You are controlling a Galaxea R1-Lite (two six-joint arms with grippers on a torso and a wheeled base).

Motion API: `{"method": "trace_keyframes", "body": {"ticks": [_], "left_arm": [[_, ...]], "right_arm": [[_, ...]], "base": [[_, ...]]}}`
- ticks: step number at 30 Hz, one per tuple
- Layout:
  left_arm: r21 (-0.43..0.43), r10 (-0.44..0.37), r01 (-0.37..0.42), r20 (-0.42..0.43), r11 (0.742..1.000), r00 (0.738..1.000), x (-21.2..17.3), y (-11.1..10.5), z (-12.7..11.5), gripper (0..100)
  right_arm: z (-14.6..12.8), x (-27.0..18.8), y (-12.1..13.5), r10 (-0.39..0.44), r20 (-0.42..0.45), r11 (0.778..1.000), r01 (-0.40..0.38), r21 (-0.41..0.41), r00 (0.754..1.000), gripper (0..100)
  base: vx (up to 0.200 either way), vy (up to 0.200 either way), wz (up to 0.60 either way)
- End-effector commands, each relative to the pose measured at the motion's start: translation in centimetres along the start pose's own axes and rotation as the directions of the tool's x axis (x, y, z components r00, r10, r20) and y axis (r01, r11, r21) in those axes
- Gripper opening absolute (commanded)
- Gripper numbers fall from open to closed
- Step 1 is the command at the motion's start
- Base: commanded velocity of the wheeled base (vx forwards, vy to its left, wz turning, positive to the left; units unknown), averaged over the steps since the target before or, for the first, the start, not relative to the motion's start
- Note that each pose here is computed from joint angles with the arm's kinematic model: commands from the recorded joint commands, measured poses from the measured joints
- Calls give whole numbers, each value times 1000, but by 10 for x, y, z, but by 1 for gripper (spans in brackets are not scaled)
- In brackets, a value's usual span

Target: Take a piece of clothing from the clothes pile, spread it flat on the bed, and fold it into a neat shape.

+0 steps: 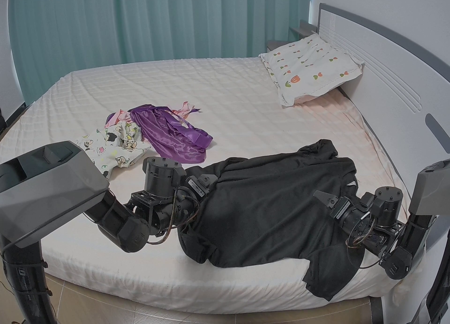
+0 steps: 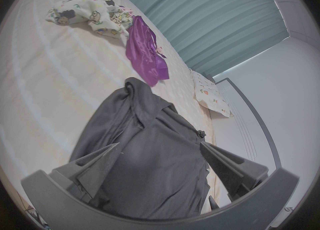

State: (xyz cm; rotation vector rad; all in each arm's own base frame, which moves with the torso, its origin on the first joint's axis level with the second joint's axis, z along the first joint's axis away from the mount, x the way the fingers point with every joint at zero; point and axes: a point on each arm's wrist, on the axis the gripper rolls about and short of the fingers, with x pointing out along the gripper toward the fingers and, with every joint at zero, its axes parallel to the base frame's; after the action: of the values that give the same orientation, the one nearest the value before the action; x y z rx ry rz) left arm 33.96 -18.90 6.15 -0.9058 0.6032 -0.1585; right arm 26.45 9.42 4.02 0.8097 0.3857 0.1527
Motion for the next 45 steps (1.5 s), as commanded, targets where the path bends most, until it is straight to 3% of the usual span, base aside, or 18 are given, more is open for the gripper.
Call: {"method": "trace_keyframes", "body": {"ticks": [1,8,20,29,34,36,39,40,43,45], "left_arm": [[2,-3,3,2,1000,1000,10,-2,-2,100],[3,37,-37,-32,999,999,24,-3,-5,100],[29,19,-16,-96,999,995,23,-13,-33,100],[38,44,-41,-80,998,996,57,1,-41,100],[19,38,-38,-7,999,999,66,2,-17,100],[17,29,-31,79,999,996,77,6,18,100],[17,29,-31,79,999,996,77,6,18,100],[35,29,-36,191,999,981,89,14,58,100],[52,26,-40,242,998,970,92,18,79,100],[37,11,-24,304,999,953,89,18,107,100]], "right_arm": [[2,0,1,11,11,1000,-11,-1,1000,100],[1,0,1,10,10,1000,-10,-1,1000,100],[-2,1,1,10,-2,1000,-10,-2,1000,100],[-3,1,1,11,-5,1000,-11,-1,1000,100],[-3,1,1,10,-6,1000,-10,-1,1000,100],[-3,1,1,10,-6,1000,-10,-1,1000,100],[-3,1,1,10,-6,1000,-10,-1,1000,100],[-3,1,0,7,-6,1000,-7,-1,1000,100],[-4,2,-1,4,-9,1000,-4,1,1000,100],[-6,5,-3,-4,-16,1000,4,0,1000,100]], "base": [[0,0,0],[0,0,0],[0,0,0],[0,0,0],[0,0,0],[0,0,0],[0,0,0],[0,0,0],[0,0,0],[0,0,0]]}}
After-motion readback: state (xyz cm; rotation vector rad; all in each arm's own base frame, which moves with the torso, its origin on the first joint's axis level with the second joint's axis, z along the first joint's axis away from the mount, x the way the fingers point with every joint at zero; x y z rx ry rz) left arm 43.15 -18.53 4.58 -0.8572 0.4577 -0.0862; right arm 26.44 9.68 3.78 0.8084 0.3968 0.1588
